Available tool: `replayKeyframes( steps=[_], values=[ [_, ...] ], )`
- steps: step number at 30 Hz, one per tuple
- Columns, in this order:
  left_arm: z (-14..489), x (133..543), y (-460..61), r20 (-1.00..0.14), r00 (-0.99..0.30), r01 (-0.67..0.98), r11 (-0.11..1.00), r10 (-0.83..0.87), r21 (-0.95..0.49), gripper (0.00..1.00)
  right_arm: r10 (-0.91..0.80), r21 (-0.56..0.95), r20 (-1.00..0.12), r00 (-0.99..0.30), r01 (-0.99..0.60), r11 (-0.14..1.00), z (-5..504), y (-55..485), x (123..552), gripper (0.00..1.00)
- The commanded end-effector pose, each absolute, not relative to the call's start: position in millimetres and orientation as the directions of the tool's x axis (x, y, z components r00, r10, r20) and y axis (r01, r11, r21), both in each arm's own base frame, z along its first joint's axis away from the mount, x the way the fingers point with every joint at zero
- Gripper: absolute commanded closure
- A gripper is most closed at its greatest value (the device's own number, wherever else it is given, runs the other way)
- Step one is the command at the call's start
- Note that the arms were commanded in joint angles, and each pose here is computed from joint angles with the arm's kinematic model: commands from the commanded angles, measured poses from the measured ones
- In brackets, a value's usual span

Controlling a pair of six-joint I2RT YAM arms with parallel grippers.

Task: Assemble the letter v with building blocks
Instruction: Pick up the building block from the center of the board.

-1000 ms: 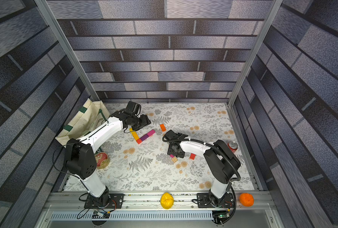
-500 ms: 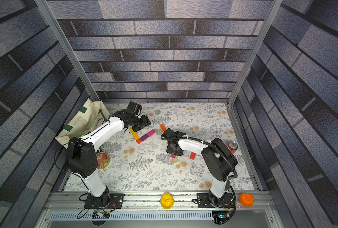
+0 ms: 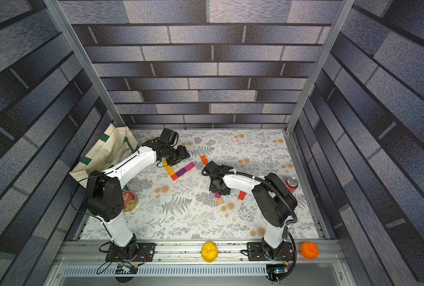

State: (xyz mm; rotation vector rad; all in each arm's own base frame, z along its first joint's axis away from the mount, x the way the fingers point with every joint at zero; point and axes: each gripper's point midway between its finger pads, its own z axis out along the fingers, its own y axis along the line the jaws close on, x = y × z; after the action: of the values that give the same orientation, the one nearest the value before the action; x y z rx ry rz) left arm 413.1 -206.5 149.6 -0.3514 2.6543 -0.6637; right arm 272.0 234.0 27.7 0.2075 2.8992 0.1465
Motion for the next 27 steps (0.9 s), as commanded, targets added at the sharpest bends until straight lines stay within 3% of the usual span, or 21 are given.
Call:
replayKeyframes(
  steps=[1,18,27],
  values=[
    [154.8,414.4,-206.3,-0.304,-0.901,-0.128,0.860,-0.309,-0.495,0.34,0.131,0.085,-0.230,-0.964,0.114,0.990,35.3,231.5,271.8,0.78],
    [154.9,413.5,-207.7,-0.304,-0.903,-0.122,0.861,-0.303,-0.493,0.35,0.056,0.121,-0.284,-0.957,0.023,0.992,82.1,238.4,278.1,0.79],
    [154.2,411.6,-203.2,-0.305,-0.901,-0.130,0.863,-0.309,-0.489,0.35,-0.112,0.134,-0.299,-0.948,-0.158,0.978,105.9,267.9,297.2,0.80]
  ],
)
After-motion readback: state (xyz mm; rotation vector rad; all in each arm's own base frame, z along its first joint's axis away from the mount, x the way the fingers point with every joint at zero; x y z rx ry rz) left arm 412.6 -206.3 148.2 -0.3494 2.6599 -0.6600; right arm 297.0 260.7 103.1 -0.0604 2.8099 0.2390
